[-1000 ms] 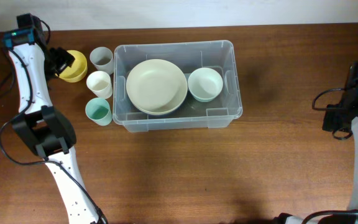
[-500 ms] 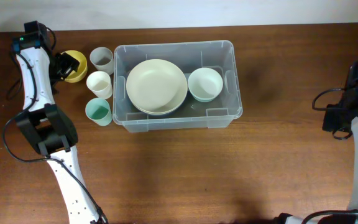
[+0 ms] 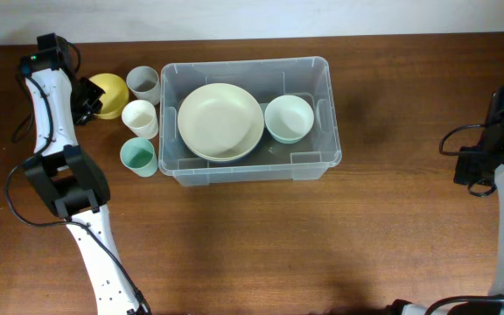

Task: Pack container
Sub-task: 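Grasp the yellow bowl at back left with the left gripper and lift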

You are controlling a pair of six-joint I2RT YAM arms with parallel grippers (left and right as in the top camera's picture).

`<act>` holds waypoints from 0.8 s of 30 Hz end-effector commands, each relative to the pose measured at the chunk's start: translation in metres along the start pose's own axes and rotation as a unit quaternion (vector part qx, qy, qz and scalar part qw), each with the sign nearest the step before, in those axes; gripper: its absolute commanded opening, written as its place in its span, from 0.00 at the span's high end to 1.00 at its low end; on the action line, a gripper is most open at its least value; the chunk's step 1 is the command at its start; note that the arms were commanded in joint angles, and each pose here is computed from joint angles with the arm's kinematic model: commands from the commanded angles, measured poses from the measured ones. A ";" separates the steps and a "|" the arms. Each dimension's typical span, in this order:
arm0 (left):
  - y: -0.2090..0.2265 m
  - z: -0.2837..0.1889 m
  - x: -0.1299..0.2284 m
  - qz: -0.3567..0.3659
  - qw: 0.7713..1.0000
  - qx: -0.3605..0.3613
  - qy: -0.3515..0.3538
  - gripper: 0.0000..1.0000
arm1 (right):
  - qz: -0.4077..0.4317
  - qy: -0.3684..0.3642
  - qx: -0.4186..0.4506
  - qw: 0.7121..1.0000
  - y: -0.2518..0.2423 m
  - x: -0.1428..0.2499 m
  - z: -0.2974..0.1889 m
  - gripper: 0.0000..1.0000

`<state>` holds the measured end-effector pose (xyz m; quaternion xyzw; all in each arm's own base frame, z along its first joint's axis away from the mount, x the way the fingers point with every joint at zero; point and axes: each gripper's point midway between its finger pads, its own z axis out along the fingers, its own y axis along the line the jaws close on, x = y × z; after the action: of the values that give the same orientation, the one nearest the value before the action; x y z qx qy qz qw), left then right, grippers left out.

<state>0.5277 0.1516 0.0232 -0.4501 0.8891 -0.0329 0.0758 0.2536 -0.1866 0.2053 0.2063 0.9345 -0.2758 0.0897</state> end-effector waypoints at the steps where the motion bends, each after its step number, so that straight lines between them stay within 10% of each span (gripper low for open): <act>1: 0.011 0.006 -0.005 -0.009 1.000 -0.004 0.005 0.98 | 0.002 0.003 0.001 1.000 0.000 0.001 0.003 0.01; 11: 0.049 -0.023 -0.046 -0.057 0.998 0.008 -0.025 0.99 | 0.002 0.003 0.001 1.000 0.000 0.001 0.003 0.01; 24: 0.018 -0.192 -0.070 -0.033 0.975 0.160 -0.151 0.99 | 0.002 0.003 0.001 1.000 0.000 0.001 0.003 0.01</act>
<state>0.5140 0.2509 0.1760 -0.5060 0.8237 -0.0668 0.2471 0.2537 -0.1866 0.2052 0.2064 0.9346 -0.2755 0.0896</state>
